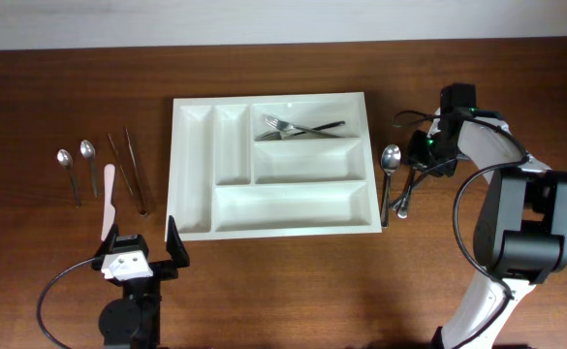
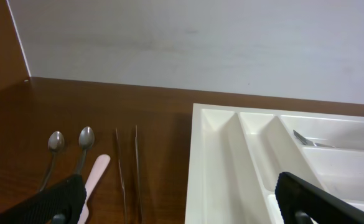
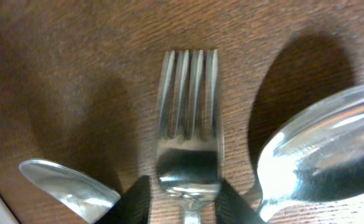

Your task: Pack container

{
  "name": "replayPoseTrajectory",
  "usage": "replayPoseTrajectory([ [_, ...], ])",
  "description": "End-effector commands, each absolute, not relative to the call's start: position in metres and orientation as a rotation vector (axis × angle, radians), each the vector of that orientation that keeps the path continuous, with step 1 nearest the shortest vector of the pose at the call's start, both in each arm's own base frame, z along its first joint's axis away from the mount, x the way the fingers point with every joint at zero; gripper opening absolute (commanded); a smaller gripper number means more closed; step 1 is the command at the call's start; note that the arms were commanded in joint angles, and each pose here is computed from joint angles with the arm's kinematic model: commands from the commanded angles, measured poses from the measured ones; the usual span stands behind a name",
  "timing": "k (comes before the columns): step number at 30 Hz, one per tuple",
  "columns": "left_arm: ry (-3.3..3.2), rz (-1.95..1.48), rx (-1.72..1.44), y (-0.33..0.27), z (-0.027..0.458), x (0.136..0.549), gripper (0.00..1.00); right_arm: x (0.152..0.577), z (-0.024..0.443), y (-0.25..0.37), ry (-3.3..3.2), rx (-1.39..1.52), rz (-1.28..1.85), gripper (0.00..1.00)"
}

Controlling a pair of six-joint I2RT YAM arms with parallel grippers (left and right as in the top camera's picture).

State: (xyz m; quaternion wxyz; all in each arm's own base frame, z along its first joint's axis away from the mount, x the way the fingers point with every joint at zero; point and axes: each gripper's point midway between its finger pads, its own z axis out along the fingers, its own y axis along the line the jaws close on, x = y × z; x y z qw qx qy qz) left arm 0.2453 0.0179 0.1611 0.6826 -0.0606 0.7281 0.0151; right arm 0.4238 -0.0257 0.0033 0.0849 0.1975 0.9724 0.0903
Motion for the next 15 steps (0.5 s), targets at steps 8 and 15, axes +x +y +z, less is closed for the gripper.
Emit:
replayPoseTrajectory([
  [8,1.631,0.043,-0.130,0.0179,0.1598,0.2452,0.99,0.4214,-0.0058,-0.0230,2.915,0.603,0.278,0.11],
  [15,1.631,0.043,-0.130,0.0180,0.1597,0.2452,0.99,0.4267,-0.0001,-0.0240,2.900,0.598,0.279,0.04],
])
